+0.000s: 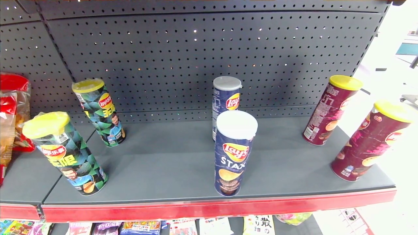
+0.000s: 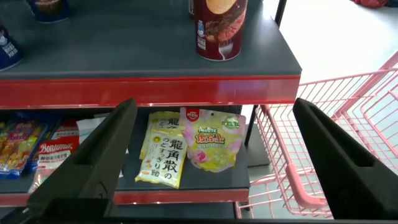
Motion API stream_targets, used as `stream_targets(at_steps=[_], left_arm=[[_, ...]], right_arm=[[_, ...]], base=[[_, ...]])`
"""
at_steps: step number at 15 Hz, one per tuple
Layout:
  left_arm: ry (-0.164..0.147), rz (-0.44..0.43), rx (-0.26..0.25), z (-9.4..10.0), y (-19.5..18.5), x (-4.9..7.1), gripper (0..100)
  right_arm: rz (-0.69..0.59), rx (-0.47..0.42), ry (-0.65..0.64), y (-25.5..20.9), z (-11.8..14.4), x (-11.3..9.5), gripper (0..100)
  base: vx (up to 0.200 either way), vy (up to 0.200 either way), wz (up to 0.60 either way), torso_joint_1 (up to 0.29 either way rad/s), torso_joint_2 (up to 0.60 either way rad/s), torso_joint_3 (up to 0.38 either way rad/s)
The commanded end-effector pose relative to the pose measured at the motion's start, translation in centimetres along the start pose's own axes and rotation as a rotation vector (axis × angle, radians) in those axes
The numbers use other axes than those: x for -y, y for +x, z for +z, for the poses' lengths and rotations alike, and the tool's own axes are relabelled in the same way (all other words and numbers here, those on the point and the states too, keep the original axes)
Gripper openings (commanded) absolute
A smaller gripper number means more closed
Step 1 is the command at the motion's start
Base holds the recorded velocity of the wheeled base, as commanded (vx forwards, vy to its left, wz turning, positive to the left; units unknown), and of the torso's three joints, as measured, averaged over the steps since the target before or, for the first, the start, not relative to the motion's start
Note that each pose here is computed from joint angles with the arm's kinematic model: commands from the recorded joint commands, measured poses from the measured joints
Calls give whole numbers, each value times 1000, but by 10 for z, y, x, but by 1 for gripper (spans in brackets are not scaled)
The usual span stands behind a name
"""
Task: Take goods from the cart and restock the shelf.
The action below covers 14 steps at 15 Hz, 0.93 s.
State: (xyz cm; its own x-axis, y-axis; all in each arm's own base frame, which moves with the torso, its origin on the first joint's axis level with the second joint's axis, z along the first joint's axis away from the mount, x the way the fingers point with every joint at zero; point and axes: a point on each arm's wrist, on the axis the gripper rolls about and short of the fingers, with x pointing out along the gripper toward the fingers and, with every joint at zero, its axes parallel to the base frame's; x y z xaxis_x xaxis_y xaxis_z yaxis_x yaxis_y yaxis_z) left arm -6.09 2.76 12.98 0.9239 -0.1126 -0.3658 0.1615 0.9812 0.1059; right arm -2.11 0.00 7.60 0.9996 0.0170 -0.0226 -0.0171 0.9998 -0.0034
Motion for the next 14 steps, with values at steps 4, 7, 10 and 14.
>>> stream_targets(at_steps=[4, 7, 10, 14], left_arm=[[-170, 296, 86, -16, 1, -1, 100], [-179, 378, 67, -2, 5, 2, 100], [-246, 596, 20, 1, 7, 16, 100], [-310, 464, 185, -5, 30, 23, 100]], right_arm=[[12, 23, 2, -2, -1, 0, 100], [6, 23, 0, -2, -1, 0, 100], [6, 23, 0, -2, -1, 0, 100], [9, 23, 2, -2, -1, 0, 100]], base=[[0, 0, 0, 0, 0, 0], [0, 0, 0, 0, 0, 0], [0, 0, 0, 0, 0, 0], [0, 0, 0, 0, 0, 0]])
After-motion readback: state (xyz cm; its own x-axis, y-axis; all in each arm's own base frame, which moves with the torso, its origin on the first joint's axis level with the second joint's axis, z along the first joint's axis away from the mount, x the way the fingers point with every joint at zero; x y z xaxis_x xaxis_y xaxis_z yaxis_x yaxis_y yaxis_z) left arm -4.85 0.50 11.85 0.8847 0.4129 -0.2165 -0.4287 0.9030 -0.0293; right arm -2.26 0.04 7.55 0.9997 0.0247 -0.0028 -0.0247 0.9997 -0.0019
